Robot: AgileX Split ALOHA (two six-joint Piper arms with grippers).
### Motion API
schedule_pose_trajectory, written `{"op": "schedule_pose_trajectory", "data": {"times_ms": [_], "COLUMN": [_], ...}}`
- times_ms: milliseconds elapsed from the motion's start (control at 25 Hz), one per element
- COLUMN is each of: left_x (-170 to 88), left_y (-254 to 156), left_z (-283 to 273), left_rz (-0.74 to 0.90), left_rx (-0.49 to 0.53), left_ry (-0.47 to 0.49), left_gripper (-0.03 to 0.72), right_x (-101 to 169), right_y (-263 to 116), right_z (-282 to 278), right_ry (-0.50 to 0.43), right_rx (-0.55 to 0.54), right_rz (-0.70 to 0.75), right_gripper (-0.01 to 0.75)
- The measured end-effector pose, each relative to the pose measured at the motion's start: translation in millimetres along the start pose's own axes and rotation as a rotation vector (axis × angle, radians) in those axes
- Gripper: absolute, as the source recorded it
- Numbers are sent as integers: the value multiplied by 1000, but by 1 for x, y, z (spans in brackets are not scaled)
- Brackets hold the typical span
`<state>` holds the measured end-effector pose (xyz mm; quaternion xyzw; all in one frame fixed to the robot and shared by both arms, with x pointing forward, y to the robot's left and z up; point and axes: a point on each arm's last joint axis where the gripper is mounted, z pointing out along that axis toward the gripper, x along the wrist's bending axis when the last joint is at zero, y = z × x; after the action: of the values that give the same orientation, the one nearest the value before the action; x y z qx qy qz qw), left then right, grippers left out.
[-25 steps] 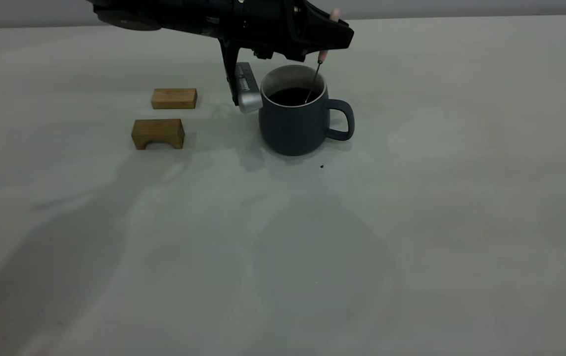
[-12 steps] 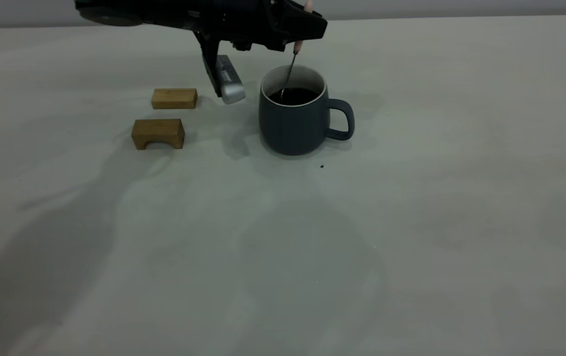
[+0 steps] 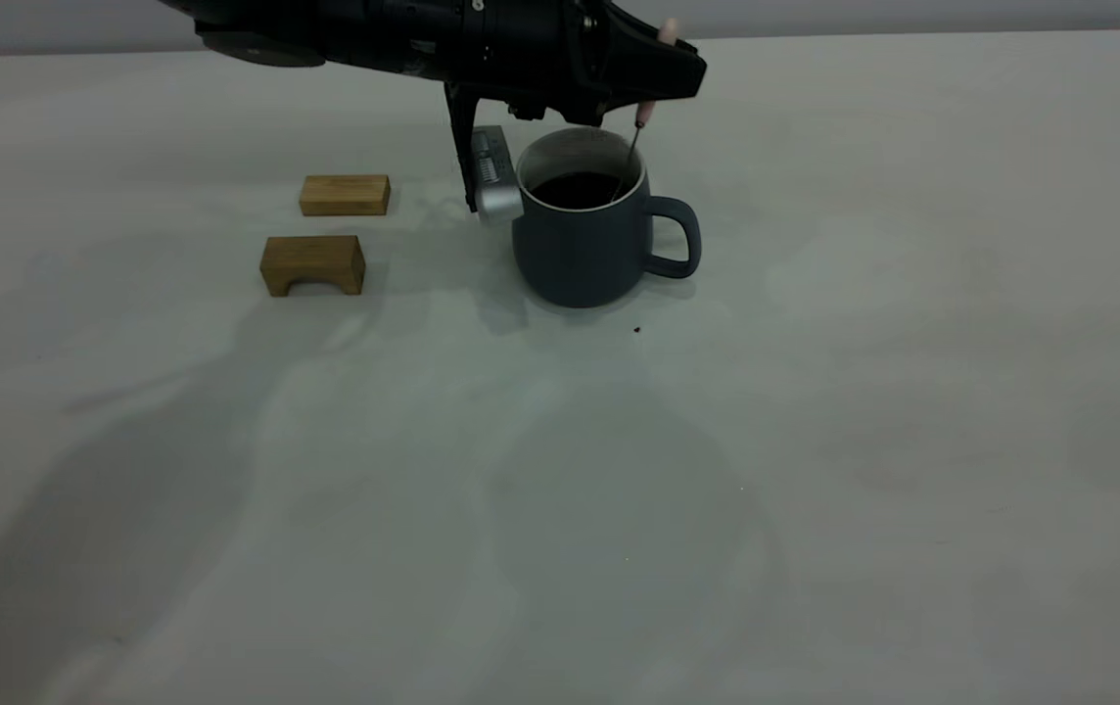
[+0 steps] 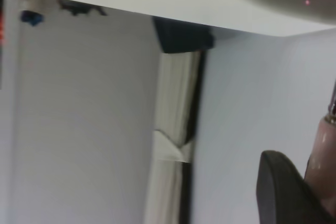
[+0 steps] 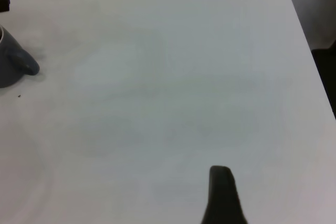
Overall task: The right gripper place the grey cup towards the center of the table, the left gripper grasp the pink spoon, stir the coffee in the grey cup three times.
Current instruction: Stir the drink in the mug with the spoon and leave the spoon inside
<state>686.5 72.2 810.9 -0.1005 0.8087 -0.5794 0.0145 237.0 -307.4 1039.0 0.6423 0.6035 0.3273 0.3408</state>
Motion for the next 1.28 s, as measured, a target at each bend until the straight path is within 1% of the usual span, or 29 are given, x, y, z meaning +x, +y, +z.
{"op": "schedule_pose_trajectory", "data": {"times_ms": [120,240,320,400,560,640,800,960,1040,1200,1280], "left_x": [2,-4,-8,-12,-18,-16,-4,4,7,7,3], "left_y": [6,11,13,13,7,4,0,-4,-4,3,7], "left_z": [-8,-21,-26,-26,-19,-12,4,9,8,-4,-14], "left_rz": [21,8,-1,-14,-26,-19,3,14,28,26,14], "left_rx": [-35,-55,-59,-58,-19,-5,-6,24,23,-9,-27], "left_ry": [71,79,56,12,-84,-108,-75,-10,28,101,111], "left_gripper": [135,135,135,135,135,135,135,135,135,135,135], "right_x": [0,0,0,0,0,0,0,0,0,0,0], "right_y": [0,0,0,0,0,0,0,0,0,0,0], "right_z": [0,0,0,0,0,0,0,0,0,0,0], "right_ry": [0,0,0,0,0,0,0,0,0,0,0], "right_rx": [0,0,0,0,0,0,0,0,0,0,0], "right_rz": [0,0,0,0,0,0,0,0,0,0,0], "right_gripper": [578,578,578,578,578,578,578,578,578,578,578]}}
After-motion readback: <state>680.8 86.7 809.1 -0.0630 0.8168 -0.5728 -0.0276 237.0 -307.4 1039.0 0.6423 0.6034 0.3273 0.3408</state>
